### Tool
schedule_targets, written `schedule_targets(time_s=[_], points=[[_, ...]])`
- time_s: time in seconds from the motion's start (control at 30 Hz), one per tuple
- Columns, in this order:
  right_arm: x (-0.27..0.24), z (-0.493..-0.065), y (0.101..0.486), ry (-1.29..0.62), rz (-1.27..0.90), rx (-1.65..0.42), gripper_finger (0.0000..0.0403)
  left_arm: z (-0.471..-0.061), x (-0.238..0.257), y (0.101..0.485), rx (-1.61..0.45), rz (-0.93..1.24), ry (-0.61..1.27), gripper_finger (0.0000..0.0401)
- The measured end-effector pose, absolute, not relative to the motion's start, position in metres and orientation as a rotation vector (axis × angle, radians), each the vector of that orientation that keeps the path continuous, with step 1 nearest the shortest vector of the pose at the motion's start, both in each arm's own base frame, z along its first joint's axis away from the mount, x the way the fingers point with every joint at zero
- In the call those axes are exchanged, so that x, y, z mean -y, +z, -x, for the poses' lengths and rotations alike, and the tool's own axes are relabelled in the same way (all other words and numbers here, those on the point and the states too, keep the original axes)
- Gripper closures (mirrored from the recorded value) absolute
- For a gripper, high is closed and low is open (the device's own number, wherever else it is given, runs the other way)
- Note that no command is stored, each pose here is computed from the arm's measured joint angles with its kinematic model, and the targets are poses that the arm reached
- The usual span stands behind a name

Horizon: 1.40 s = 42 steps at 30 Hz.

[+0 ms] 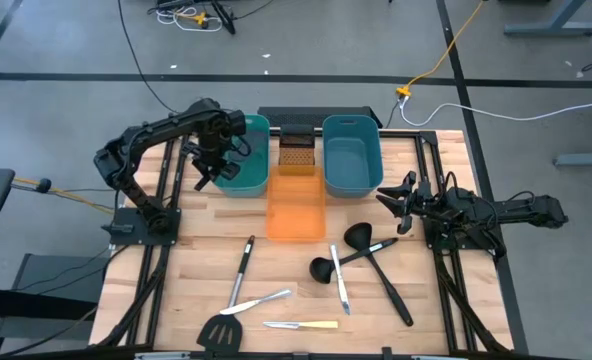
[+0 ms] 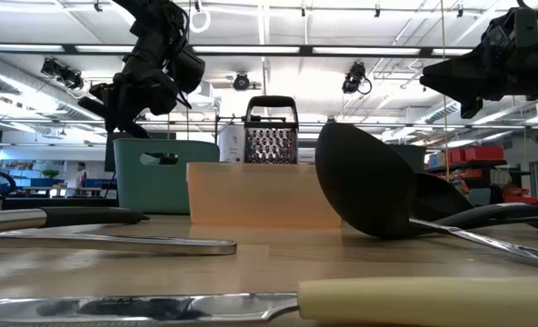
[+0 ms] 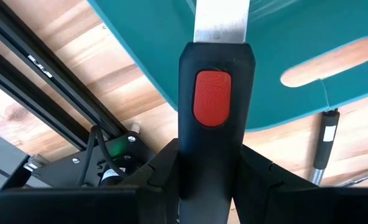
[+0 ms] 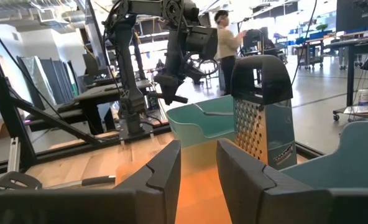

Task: Pick & Place Kitchen Items
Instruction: Put the top black spatula into the green bin

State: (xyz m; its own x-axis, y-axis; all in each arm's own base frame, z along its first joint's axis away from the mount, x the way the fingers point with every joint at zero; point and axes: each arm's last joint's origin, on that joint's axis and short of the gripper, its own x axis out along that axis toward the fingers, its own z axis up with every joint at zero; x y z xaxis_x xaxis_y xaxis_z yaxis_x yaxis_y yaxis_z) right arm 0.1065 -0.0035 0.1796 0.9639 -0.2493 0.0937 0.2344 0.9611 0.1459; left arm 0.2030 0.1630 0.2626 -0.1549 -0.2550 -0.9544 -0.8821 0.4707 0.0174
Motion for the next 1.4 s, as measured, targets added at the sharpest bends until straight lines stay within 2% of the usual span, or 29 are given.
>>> schedule_targets(time_s=[0.7,1.4], points=[[0.004,-0.107,0.180,-0.246,-0.134,0.112,0.0289,-0.200,-0.166,0.263,-1.644,1.082,0.737,0.0288],[0.004,-0.107,0.180,-0.246,-0.134,0.112,0.0289,-0.211,-0.173,0.242,-1.743,1.061,0.691,0.0283]])
